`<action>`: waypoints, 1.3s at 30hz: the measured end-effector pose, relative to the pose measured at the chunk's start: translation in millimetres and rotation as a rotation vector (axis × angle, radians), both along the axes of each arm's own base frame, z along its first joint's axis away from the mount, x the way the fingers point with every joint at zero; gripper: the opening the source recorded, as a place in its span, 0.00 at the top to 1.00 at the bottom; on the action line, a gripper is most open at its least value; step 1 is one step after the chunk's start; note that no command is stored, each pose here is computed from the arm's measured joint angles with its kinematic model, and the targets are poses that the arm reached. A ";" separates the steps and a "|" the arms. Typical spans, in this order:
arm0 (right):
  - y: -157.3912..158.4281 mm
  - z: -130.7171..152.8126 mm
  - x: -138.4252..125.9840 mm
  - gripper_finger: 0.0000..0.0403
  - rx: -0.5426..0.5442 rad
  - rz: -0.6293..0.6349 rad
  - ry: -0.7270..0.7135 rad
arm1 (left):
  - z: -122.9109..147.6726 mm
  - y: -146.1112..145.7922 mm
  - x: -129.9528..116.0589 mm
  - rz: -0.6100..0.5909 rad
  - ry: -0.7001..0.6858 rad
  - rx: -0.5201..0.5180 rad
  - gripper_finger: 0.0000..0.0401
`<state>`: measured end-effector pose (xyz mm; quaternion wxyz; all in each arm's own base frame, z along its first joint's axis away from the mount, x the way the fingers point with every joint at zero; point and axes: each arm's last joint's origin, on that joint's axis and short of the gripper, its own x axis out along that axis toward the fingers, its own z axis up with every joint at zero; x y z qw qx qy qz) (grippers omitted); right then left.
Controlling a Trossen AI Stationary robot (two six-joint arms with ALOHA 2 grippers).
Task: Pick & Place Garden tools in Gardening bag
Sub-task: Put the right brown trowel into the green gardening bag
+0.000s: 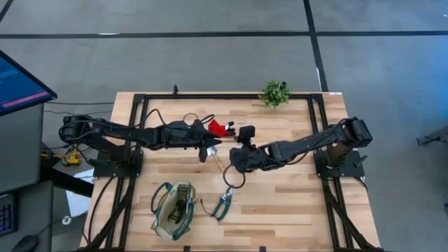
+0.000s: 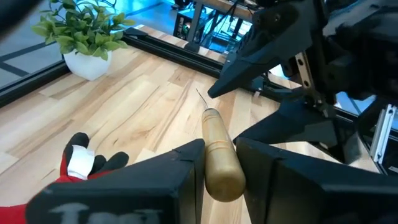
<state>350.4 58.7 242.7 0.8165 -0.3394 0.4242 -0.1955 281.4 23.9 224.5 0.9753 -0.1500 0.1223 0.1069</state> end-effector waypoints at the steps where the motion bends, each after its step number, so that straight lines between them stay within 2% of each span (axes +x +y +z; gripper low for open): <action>1: 1.3 -0.6 -1.5 0.39 -0.013 -0.003 0.012 | 0.5 -0.2 -0.4 -0.008 0.002 0.012 0.87; 8: 9.4 -1.4 -25.3 0.39 -0.096 -0.099 0.093 | 16.0 -1.6 -13.1 -0.039 -0.005 0.067 0.87; 12: 12.2 8.7 -49.4 0.44 -0.048 -0.189 0.081 | 30.2 -4.4 -31.6 -0.045 0.014 0.068 0.87; 17: 11.9 24.1 -78.1 0.57 0.044 -0.325 -0.020 | 42.3 -12.5 -62.8 -0.072 0.085 0.050 0.87; 22: 4.6 22.8 -96.3 0.80 0.103 -0.412 -0.106 | 60.9 -23.4 -90.6 -0.123 0.026 0.023 0.87; 25: -2.7 12.9 -104.3 0.94 0.108 -0.456 -0.112 | 70.6 -29.8 -106.8 -0.185 -0.019 -0.016 0.87; 27: -8.7 3.0 -110.2 0.98 0.111 -0.496 -0.115 | 76.6 -33.6 -115.5 -0.217 -0.035 -0.049 0.87; 33: -27.2 -34.3 -120.6 0.94 0.172 -0.635 -0.118 | 85.1 -44.4 -133.7 -0.258 0.041 -0.172 0.87; 39: -37.1 -68.7 -123.9 0.99 0.258 -0.673 -0.185 | 93.0 -56.7 -144.2 -0.301 0.167 -0.360 0.87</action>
